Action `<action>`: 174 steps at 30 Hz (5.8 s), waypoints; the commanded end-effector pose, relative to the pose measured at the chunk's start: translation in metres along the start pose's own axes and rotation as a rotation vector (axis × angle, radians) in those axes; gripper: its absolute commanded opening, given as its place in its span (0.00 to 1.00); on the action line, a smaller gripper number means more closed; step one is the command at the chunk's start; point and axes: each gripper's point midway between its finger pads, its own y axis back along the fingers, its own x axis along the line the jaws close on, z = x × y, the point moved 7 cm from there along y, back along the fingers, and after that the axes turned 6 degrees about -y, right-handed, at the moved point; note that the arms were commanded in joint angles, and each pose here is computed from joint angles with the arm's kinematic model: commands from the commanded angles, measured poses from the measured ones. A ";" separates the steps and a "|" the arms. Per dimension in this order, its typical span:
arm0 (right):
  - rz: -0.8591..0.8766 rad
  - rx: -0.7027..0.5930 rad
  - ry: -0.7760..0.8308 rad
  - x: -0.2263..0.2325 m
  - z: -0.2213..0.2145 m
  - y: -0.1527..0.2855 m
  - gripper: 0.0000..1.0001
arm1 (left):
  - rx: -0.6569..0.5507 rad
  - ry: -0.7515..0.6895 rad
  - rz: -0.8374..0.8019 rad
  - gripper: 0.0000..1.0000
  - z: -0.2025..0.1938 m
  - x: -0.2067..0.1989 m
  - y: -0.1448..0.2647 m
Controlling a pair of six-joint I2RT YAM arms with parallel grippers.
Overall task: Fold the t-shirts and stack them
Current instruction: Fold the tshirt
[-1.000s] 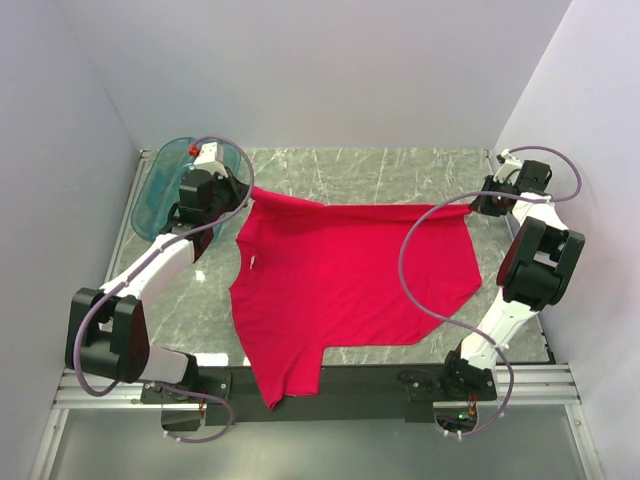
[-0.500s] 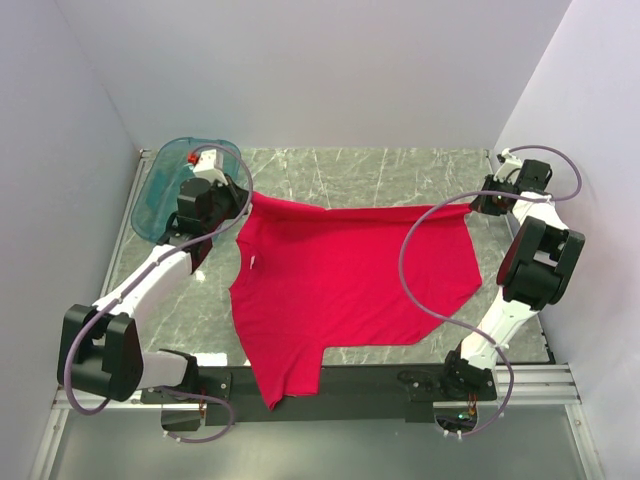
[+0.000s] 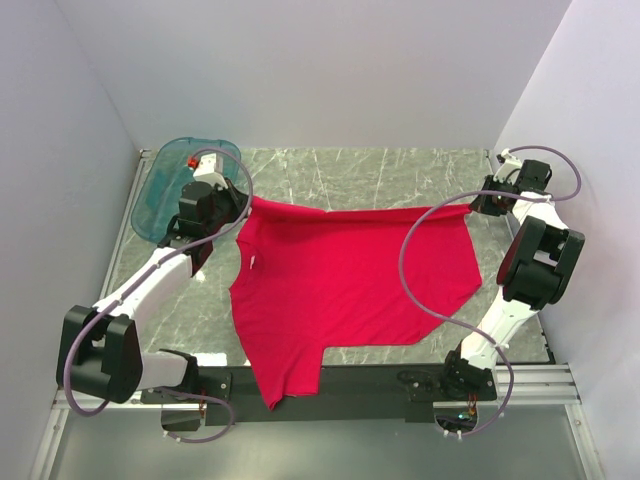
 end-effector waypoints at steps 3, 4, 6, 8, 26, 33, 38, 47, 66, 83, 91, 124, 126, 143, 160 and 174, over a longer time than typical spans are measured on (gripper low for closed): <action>-0.009 -0.046 0.020 -0.002 0.016 0.005 0.00 | -0.038 0.012 -0.010 0.00 0.008 -0.005 0.007; -0.008 -0.045 0.021 -0.001 0.016 0.005 0.00 | -0.039 0.012 -0.007 0.00 0.009 -0.004 0.008; -0.008 -0.042 0.020 -0.001 0.015 0.004 0.00 | -0.038 0.014 -0.010 0.00 0.008 -0.005 0.008; -0.010 -0.042 0.020 -0.001 0.015 0.005 0.00 | -0.037 0.016 -0.008 0.00 0.008 -0.004 0.009; -0.073 -0.049 0.000 -0.017 -0.010 0.031 0.56 | -0.013 0.034 -0.027 0.00 -0.002 -0.005 0.014; -0.051 -0.055 -0.005 -0.013 -0.012 0.034 0.57 | 0.004 0.049 -0.042 0.00 -0.010 -0.006 0.019; -0.047 -0.048 -0.013 -0.014 -0.015 0.033 0.57 | 0.020 0.058 -0.044 0.00 -0.018 -0.006 0.022; -0.040 -0.048 -0.021 -0.016 -0.017 0.035 0.57 | 0.038 0.064 -0.030 0.00 -0.027 -0.004 0.022; -0.026 -0.048 -0.025 -0.016 -0.019 0.036 0.57 | -0.021 0.115 0.006 0.72 -0.020 -0.005 0.061; 0.111 -0.004 -0.001 0.007 -0.031 0.049 0.57 | 0.474 0.031 -0.154 0.68 -0.068 -0.014 -0.054; 0.148 0.010 -0.010 0.014 -0.041 0.053 0.57 | 0.620 -0.024 -0.117 0.64 -0.101 -0.014 -0.087; 0.173 0.013 -0.054 0.009 -0.043 0.054 0.57 | 0.717 -0.179 -0.060 0.49 -0.116 -0.015 -0.099; 0.173 0.009 -0.058 0.008 -0.043 0.054 0.57 | 0.721 -0.183 -0.059 0.49 -0.117 -0.015 -0.099; 0.176 0.001 -0.075 0.004 -0.043 0.057 0.57 | 0.752 -0.227 -0.060 0.37 -0.118 -0.023 -0.089; 0.187 -0.004 -0.089 0.002 -0.043 0.060 0.57 | 0.692 -0.234 -0.051 0.01 -0.102 -0.027 -0.084; 0.189 -0.013 -0.092 0.001 -0.042 0.062 0.57 | 0.631 -0.199 -0.145 0.01 -0.081 -0.050 -0.052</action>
